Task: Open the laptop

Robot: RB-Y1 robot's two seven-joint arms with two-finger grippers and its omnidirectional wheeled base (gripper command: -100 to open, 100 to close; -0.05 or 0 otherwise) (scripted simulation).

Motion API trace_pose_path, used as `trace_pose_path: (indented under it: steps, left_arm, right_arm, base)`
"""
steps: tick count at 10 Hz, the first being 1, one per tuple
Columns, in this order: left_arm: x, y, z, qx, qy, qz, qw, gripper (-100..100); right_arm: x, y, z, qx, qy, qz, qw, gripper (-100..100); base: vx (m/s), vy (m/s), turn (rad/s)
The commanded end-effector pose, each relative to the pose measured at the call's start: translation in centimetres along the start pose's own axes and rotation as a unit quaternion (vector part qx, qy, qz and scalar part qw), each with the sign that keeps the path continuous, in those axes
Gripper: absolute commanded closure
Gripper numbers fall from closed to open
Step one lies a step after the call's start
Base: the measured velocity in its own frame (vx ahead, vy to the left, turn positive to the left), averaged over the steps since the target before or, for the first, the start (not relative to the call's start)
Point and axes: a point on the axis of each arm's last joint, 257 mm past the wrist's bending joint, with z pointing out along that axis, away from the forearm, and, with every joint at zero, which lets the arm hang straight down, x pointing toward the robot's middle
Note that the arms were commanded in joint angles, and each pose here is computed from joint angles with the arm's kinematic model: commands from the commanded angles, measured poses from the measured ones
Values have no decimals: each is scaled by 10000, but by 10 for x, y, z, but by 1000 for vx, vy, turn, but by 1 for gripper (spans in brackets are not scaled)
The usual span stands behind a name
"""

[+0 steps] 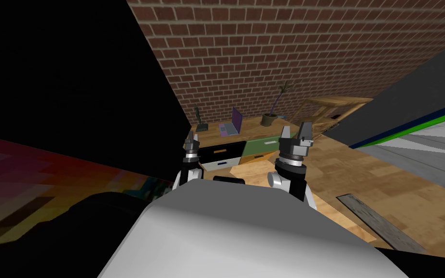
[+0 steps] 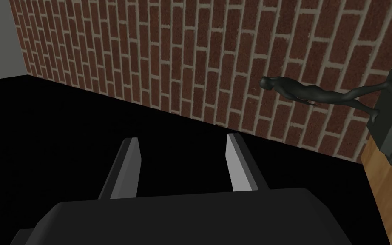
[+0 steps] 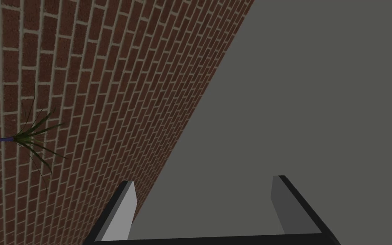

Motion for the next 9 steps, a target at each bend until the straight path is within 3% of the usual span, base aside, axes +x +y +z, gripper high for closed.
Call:
trace_pose_path:
  steps: [1, 4, 5, 9]
  left_arm:
    - [0, 0, 0, 0, 0, 0, 10000, 0]
    - [0, 0, 0, 1, 0, 0, 10000, 0]
    - [4, 2, 2, -45, 172, 81, 9998, -100]
    - [18, 7, 19, -213, 601, 232, 9977, -100]
  right_arm:
    - [0, 0, 0, 0, 0, 0, 10000, 0]
    - [0, 0, 0, -1, 0, 0, 10000, 0]
    - [0, 0, 0, -1, 0, 0, 10000, 0]
    - [0, 0, 0, 3, 0, 1, 10000, 0]
  base:
    - [0, 0, 0]
    - [0, 0, 0]
    - [14, -21, -3]
    - [32, -74, -5]
